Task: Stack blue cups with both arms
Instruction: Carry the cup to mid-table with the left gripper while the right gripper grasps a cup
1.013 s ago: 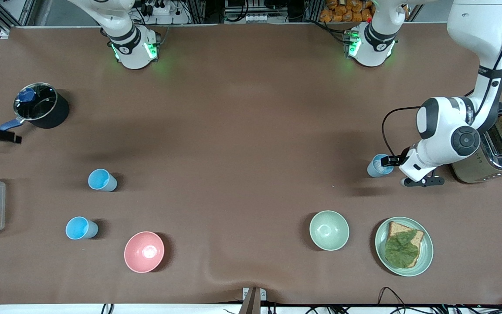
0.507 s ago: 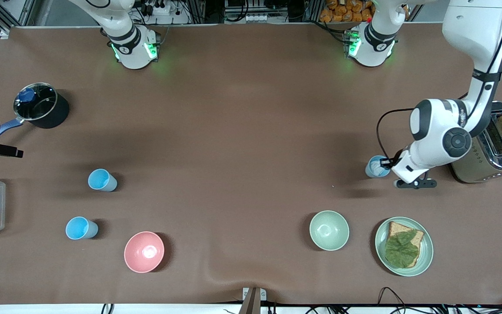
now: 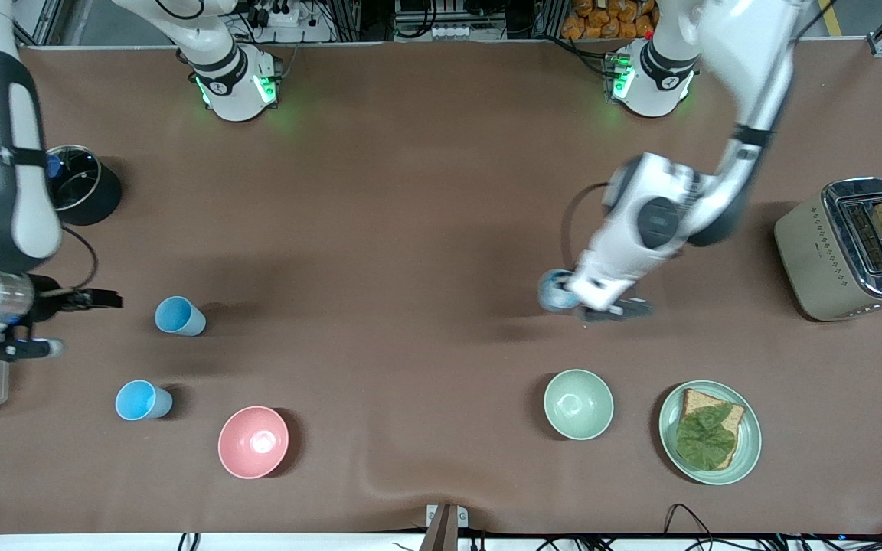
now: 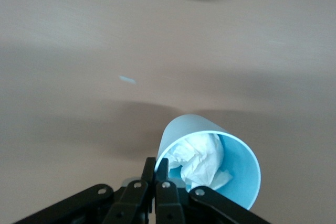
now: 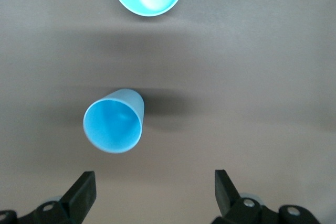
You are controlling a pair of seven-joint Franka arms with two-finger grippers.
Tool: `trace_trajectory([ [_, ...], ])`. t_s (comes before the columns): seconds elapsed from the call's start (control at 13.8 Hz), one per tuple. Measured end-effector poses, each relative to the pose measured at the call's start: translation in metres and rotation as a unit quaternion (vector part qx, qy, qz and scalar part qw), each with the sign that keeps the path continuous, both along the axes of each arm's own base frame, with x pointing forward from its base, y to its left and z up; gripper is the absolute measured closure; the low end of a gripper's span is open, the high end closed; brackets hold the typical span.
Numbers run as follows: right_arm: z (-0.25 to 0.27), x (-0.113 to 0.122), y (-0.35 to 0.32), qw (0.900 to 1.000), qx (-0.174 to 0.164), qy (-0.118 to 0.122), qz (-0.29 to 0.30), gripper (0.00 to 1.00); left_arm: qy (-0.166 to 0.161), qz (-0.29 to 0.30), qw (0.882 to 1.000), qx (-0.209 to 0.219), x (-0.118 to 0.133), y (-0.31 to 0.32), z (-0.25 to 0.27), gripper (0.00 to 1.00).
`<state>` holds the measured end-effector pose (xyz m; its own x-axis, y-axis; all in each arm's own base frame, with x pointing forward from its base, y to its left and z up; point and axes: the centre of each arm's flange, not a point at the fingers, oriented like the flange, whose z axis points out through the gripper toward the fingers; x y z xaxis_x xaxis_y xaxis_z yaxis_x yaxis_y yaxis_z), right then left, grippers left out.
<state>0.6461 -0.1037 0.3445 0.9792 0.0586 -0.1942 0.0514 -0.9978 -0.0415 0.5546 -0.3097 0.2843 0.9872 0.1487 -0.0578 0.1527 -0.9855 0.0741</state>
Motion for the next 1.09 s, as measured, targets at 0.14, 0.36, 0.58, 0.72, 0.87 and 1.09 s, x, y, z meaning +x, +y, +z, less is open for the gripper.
trace_trajectory([
  [0.14, -0.034, -0.010, -0.003, 1.000, -0.002, -0.002, -0.003, 0.00, -0.007, 0.018, 1.000, -0.010, -0.016, -0.066, 0.006, 0.97],
  [0.36, -0.067, -0.022, -0.001, 1.000, -0.007, -0.024, -0.002, 0.00, -0.006, 0.050, 0.998, -0.024, -0.034, -0.137, 0.000, 0.97],
  [0.58, -0.093, -0.033, 0.005, 0.999, -0.012, -0.046, 0.001, 0.00, 0.001, 0.062, 0.998, -0.027, -0.048, -0.175, -0.013, 0.97],
  [0.72, -0.104, -0.038, 0.008, 0.998, -0.014, -0.055, 0.003, 0.00, 0.006, 0.061, 0.998, -0.025, -0.056, -0.186, -0.022, 0.97],
  [0.87, -0.109, -0.040, 0.012, 0.998, -0.014, -0.061, 0.006, 0.00, 0.010, 0.063, 0.998, -0.025, -0.073, -0.209, -0.027, 0.97],
  [1.09, -0.117, -0.039, 0.022, 0.997, -0.018, -0.078, 0.013, 0.04, 0.013, 0.059, 0.998, -0.024, -0.104, -0.242, -0.032, 0.91],
])
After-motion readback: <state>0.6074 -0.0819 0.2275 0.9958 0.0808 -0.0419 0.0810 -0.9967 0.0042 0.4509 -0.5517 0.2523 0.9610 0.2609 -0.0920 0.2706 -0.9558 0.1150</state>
